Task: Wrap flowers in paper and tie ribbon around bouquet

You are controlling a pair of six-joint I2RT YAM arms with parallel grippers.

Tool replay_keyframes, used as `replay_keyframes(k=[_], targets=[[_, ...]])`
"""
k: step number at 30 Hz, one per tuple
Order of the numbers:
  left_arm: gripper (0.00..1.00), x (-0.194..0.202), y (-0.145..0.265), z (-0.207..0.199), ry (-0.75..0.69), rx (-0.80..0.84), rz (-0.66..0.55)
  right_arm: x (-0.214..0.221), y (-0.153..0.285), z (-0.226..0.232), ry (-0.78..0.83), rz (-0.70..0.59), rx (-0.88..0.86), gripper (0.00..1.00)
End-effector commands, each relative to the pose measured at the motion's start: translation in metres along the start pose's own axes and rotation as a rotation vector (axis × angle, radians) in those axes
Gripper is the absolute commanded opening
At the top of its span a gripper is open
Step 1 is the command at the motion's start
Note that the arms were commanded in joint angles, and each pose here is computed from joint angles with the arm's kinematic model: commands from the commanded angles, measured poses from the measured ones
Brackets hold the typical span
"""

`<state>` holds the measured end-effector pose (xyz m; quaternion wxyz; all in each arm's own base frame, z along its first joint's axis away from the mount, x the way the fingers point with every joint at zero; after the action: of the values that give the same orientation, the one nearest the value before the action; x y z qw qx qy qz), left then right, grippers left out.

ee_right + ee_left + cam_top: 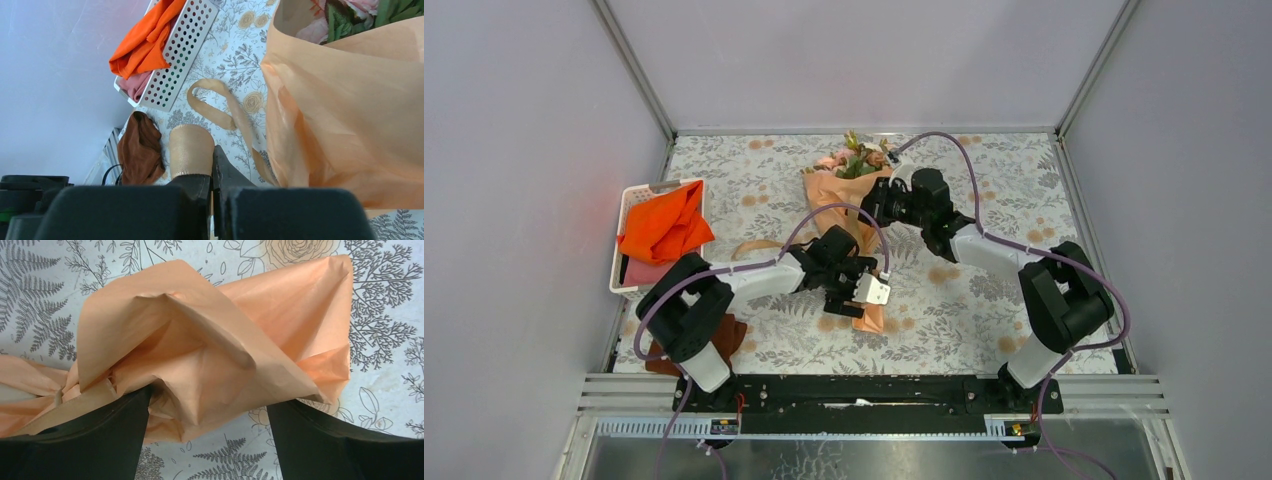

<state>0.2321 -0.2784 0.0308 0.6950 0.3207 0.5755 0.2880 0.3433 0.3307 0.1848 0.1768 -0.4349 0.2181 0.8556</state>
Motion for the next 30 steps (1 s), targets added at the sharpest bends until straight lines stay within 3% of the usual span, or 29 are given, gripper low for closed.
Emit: replay_keyframes(k=[1, 9, 15, 19, 25, 30], targets=[[0.88, 0.024, -0.01, -0.006, -0.032, 0.028, 0.101, -0.065, 0.012, 0.056, 0.074, -0.137, -0.133, 0.0], [0.88, 0.041, -0.008, -0.02, -0.041, 0.068, 0.168, -0.098, 0.029, 0.083, 0.119, -0.178, -0.163, 0.0], [0.95, 0.015, 0.032, -0.035, 0.025, 0.11, 0.133, -0.06, 0.021, 0.045, 0.12, -0.087, -0.035, 0.0], [0.99, -0.002, 0.073, -0.044, -0.008, 0.123, 0.06, -0.043, 0.018, 0.036, 0.104, -0.045, -0.026, 0.0], [0.99, 0.039, 0.128, -0.004, 0.085, 0.009, 0.027, -0.05, 0.025, 0.045, 0.119, -0.045, -0.041, 0.0], [0.99, 0.089, 0.126, 0.066, 0.235, -0.259, 0.118, -0.05, 0.028, 0.052, 0.118, -0.038, -0.062, 0.0]])
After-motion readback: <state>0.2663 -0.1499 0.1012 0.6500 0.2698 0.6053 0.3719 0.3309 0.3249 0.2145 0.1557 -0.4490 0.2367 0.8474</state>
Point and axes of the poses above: each gripper's point midway between its finger pads, its own y axis back along the fingers, its own z axis along the line the jaws close on, x = y × z, the point moved 1 cm from there along y, back along the fingers, and after that the axes turned 10 degrees about y, right-handed, at the moved point
